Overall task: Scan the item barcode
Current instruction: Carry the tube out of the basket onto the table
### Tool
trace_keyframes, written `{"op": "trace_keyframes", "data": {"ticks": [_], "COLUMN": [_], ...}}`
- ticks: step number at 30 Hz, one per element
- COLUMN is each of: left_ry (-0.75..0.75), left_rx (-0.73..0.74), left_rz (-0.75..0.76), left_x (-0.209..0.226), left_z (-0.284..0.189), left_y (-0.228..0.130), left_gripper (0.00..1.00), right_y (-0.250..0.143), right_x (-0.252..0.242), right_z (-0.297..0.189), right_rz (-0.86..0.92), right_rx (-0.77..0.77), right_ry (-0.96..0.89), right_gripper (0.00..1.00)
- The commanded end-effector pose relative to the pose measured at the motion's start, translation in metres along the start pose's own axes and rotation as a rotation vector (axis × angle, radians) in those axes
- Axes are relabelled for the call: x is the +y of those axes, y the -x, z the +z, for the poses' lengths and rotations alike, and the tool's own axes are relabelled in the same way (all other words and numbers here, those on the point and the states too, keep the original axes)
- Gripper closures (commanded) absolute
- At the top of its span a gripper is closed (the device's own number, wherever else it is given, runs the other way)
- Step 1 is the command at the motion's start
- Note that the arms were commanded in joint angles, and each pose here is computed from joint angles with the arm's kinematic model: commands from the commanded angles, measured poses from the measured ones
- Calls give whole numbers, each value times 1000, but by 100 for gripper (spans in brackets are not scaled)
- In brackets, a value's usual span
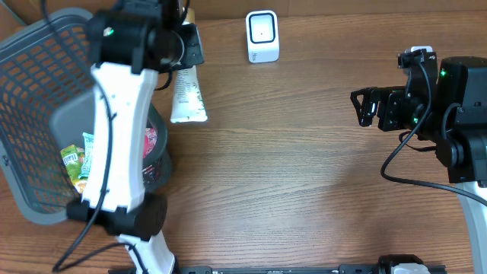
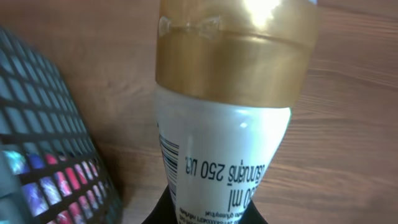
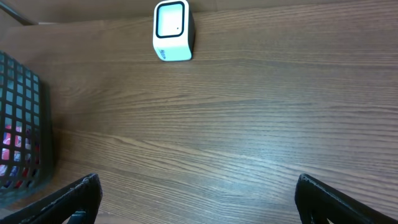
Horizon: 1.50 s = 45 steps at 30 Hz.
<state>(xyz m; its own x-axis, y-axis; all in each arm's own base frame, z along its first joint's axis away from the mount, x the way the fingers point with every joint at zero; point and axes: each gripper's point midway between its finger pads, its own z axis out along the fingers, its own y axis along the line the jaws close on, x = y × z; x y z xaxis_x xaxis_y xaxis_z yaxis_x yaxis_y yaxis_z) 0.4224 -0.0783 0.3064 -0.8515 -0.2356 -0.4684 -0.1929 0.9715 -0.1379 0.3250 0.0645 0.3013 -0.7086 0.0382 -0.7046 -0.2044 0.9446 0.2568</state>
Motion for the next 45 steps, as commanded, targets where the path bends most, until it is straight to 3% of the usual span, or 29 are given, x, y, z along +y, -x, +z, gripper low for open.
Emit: {"op": "trace_keyframes", "data": {"ticks": [1,12,19,32,39,45], "left_ry": [74,209,444,399,367,439], "left_rx": [44,202,194,234,191,205], "left_rz": [-150,-290,-389,-342,-326,-349], "left_x": [4,12,51,45,47,71], "left_z": [35,111,99,98,71,54], "left_y": [-2,-26,-42,-46,-41,-61], "left_gripper": [96,96,96,96,95,96], "right_y": [11,11,11,11,11,11], "right_x": [4,4,4,4,4,4], "right_z": [-9,-9,-9,-9,-9,-9], "right_rz": [-11,-11,-11,-11,-11,-11], "right_rx": [-39,-38,-38,-39,-38,-38], "right_ry": [0,0,1,1,1,1], "right_gripper": [0,0,0,0,0,0]}}
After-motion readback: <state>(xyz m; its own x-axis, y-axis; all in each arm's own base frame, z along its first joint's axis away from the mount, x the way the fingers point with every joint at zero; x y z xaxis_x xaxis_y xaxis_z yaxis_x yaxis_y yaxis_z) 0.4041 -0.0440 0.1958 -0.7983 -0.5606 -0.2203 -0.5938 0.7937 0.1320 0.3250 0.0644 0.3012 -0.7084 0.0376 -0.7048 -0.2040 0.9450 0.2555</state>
